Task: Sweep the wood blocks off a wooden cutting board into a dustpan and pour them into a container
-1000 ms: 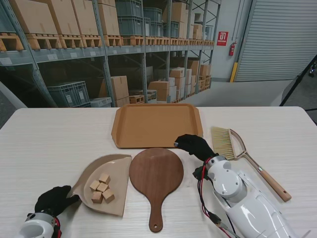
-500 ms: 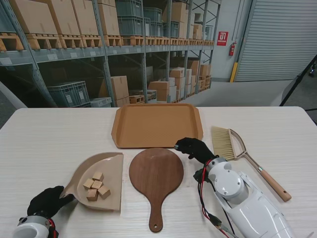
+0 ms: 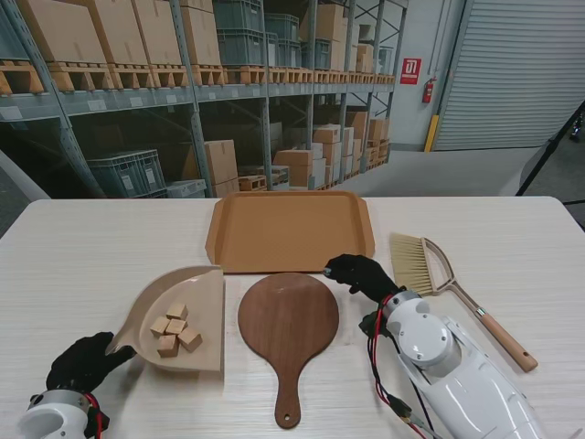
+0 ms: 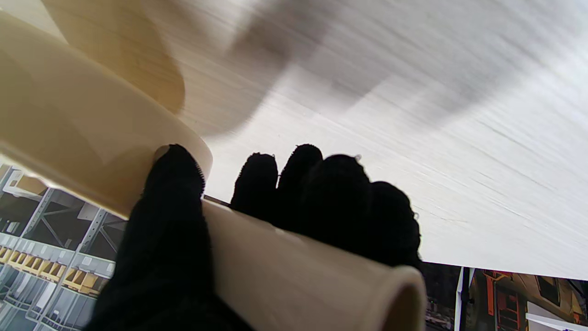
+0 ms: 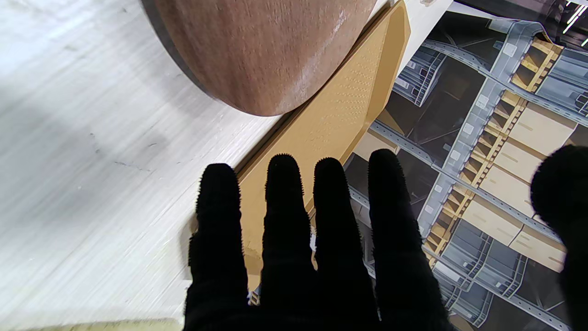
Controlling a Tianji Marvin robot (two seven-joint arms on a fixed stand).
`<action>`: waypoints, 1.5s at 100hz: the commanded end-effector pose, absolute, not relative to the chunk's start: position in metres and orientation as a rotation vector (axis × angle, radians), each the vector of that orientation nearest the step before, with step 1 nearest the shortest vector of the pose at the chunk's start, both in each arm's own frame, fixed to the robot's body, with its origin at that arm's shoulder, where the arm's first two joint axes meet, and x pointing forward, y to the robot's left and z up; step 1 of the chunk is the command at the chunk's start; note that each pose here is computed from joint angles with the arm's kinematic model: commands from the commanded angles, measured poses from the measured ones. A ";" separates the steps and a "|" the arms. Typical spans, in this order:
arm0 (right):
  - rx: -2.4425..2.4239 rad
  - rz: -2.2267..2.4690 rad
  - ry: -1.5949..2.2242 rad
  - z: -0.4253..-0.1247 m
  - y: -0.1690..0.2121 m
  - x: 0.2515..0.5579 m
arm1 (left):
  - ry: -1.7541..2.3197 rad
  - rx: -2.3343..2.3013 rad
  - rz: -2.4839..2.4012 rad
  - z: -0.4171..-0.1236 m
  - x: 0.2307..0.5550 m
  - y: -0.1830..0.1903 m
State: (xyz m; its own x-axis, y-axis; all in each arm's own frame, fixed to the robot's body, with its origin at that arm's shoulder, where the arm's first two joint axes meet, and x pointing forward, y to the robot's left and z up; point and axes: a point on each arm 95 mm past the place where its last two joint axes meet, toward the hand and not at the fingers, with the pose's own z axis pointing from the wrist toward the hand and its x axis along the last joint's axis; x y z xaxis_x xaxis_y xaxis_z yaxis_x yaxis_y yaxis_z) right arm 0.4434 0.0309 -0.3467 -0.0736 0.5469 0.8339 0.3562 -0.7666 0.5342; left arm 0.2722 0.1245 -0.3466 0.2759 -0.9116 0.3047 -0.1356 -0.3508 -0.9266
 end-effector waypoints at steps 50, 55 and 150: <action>2.060 1.960 1.028 -0.352 0.033 0.438 | 0.980 -1.654 -1.290 -0.314 0.344 0.128; 2.062 1.960 1.027 -0.352 0.033 0.438 | 0.988 -1.647 -1.299 -0.311 0.351 0.127; 2.107 1.957 1.008 -0.355 0.036 0.435 | 1.082 -1.737 -1.330 -0.304 0.490 0.114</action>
State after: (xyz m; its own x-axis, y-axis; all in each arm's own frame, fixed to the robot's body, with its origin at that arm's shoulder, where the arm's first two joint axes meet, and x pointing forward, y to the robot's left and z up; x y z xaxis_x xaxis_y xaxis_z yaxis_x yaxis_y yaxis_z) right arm 0.4389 0.0314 -0.3511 -0.0493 0.5223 0.8513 0.3770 -0.7796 0.5001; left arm 0.4813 0.1186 -0.3160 0.1522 -0.9064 0.3941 -0.2049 -0.4190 -0.8846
